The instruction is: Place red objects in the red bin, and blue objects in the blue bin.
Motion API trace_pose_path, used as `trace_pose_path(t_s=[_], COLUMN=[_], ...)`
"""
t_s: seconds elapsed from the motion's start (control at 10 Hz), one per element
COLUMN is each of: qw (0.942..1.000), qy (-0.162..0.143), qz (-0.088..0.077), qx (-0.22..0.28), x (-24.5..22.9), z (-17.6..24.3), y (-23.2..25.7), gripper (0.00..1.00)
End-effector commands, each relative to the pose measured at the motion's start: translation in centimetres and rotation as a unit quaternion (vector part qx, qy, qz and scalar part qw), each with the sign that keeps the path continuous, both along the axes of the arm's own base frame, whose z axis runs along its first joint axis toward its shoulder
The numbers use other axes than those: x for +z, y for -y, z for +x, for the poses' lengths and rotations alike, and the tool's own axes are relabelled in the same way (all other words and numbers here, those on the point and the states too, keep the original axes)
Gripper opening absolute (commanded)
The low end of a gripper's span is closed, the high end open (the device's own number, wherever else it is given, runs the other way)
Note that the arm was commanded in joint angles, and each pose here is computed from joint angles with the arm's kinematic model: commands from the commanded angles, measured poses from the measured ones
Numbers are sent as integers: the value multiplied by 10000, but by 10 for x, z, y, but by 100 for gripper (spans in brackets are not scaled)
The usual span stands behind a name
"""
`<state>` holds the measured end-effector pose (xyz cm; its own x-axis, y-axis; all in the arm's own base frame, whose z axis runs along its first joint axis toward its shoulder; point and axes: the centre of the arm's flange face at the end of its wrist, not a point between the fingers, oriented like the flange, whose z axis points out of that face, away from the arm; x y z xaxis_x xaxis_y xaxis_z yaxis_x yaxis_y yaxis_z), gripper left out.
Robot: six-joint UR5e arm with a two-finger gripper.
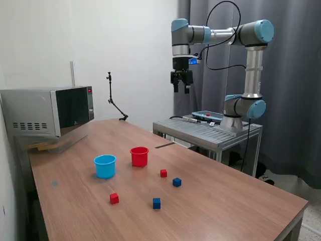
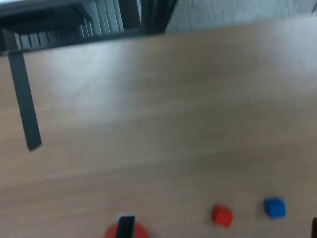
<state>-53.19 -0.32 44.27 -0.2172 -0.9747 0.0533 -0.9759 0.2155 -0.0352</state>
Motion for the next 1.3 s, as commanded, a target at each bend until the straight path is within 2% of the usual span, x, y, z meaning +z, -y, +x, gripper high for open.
trace_pose_path(t_s=[0.0, 0.2, 0.4, 0.5, 0.6, 0.8, 0.9, 1.2], qw=[9971, 9979, 9999, 10000, 9996, 9946, 9919, 9909], qy=[-328, -246, -49, -47, 129, 149, 164, 163], qz=[74, 51, 38, 37, 47, 103, 142, 128], qx=[-681, -592, -118, -17, -242, -1018, -1248, -1333], x=[-19, -61, -118, -134, -156, -166, -175, -207], z=[-46, -80, -91, -94, -93, -98, -102, -116], y=[-2, 37, 114, 128, 139, 141, 141, 141], gripper=[100, 100, 100, 100, 100, 100, 100, 100])
